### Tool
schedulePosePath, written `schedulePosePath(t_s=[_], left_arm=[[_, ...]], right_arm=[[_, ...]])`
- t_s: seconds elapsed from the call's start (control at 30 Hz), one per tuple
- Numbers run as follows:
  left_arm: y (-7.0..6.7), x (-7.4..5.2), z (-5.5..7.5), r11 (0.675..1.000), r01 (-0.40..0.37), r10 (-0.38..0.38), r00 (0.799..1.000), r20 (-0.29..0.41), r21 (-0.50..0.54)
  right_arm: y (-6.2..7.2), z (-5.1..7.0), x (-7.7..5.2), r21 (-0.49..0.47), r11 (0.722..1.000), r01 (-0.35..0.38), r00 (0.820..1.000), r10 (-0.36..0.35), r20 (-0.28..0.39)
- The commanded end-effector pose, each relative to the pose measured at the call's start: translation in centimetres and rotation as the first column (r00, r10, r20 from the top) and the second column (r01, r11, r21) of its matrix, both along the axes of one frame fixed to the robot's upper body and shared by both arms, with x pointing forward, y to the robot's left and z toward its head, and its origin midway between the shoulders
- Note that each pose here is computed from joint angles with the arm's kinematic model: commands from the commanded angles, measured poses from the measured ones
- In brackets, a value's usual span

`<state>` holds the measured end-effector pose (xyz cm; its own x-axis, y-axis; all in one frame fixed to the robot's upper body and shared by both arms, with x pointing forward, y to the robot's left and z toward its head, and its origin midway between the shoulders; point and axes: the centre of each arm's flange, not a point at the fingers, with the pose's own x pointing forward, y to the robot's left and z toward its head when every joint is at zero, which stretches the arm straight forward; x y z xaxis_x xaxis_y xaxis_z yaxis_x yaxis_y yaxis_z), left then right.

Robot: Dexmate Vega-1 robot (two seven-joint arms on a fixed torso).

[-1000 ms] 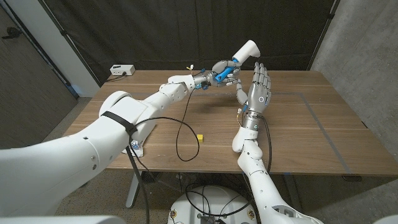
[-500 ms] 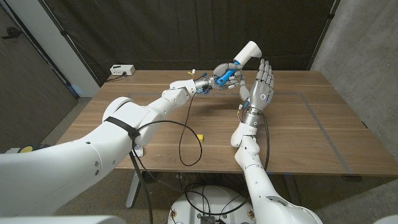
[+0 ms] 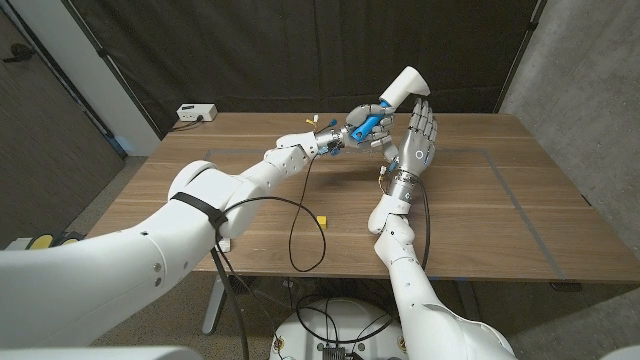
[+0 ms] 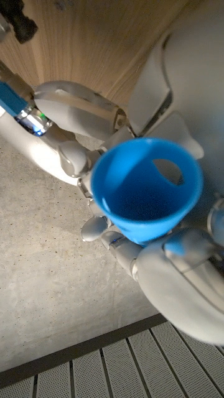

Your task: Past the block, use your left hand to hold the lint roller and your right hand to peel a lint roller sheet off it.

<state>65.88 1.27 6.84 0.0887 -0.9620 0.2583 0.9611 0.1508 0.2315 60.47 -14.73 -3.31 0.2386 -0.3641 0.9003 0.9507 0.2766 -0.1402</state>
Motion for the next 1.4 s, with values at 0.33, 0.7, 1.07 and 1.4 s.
schedulePosePath(t_s=[0.33,0.7,1.07,1.4], left_arm=[[4.1,1.7,-2.8,0.974,-0.111,0.106,0.994,-0.033,-0.196],[4.1,1.4,-3.2,0.985,-0.064,0.054,0.996,-0.065,-0.161],[2.2,0.9,-3.6,0.991,-0.017,0.005,0.996,-0.087,-0.132],[1.8,1.3,-4.9,0.992,-0.045,0.028,0.990,-0.139,-0.117]], right_arm=[[-1.7,0.6,-1.3,0.076,0.997,-0.010,0.998,0.005,0.060],[-0.8,1.3,-0.9,0.042,0.999,-0.028,0.998,0.025,0.065],[0.0,1.9,-0.1,0.037,0.997,-0.074,0.995,0.071,0.069],[-0.5,1.9,-0.9,0.037,0.993,-0.109,0.988,0.104,0.112]])
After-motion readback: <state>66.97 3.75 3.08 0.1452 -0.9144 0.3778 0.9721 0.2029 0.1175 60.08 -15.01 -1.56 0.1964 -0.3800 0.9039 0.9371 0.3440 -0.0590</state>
